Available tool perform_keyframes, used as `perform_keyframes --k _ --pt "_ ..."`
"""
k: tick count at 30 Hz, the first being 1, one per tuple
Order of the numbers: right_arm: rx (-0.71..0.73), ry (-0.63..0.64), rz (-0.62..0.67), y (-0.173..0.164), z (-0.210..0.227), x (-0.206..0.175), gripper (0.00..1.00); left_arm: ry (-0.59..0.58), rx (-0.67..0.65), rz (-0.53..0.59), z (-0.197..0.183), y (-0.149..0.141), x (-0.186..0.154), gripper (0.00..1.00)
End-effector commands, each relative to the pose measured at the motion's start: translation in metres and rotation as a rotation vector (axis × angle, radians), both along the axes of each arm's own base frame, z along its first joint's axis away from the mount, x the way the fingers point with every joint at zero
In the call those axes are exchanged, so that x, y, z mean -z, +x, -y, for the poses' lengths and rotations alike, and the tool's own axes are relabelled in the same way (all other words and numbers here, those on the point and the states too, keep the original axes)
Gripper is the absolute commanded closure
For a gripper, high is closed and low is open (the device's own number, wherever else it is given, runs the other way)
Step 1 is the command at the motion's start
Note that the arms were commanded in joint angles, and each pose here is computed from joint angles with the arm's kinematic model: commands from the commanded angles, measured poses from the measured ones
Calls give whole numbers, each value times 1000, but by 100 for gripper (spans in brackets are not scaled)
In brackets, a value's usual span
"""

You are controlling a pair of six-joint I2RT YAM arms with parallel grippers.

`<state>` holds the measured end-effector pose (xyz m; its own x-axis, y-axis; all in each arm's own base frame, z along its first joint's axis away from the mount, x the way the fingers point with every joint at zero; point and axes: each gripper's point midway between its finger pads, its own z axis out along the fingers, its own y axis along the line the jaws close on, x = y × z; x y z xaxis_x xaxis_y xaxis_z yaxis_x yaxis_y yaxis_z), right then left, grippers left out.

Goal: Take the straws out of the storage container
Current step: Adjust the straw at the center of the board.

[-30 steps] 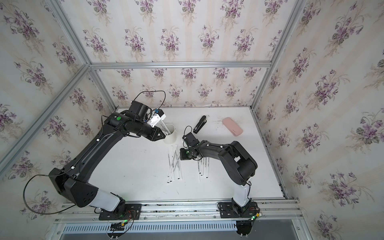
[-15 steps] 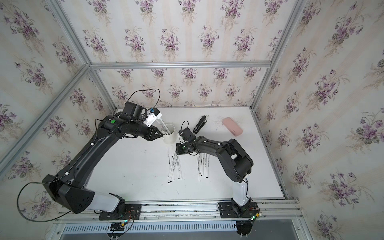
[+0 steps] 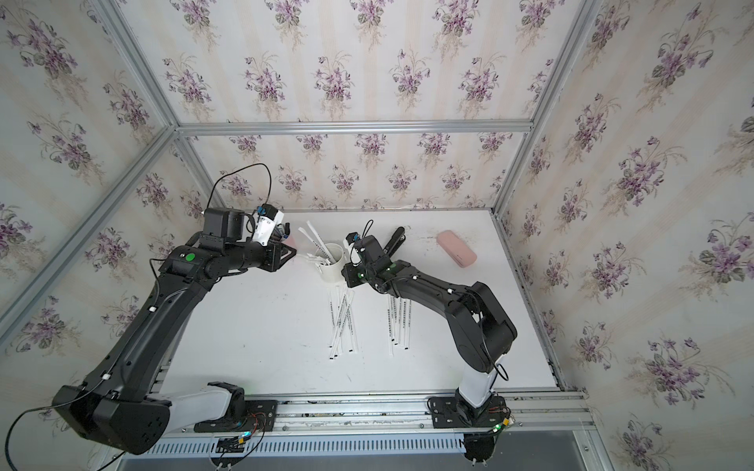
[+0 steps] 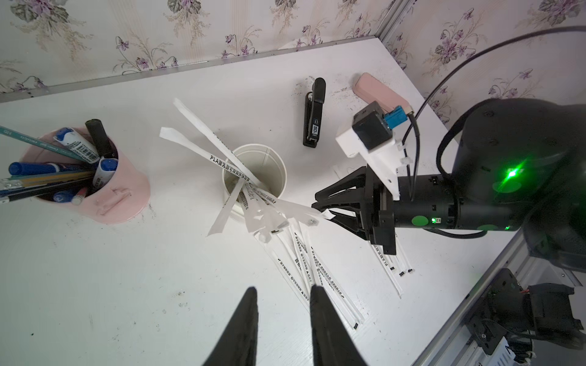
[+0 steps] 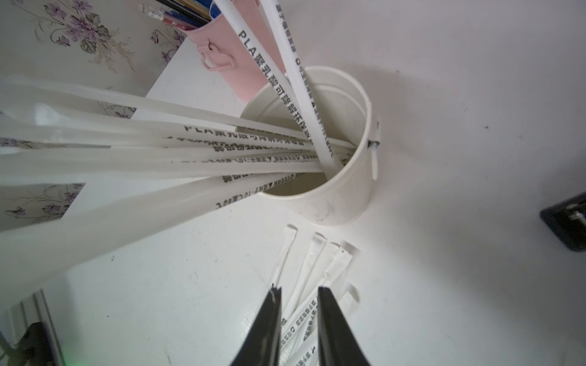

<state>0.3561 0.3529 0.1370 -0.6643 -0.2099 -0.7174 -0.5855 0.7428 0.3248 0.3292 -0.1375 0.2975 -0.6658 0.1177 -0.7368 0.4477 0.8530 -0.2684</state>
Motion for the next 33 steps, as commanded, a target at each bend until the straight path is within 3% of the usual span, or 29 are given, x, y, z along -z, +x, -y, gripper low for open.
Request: perform_keyframes --k 1,13,33 --pt "-42 65 145 14 -16 -23 73 -11 -13 35 -2 6 -7 70" --pt "-126 132 261 2 -38 -36 70 -21 -13 28 -3 6 -5 70" --pt "-140 140 336 10 -51 -44 72 -32 -8 16 -1 6 -2 69"
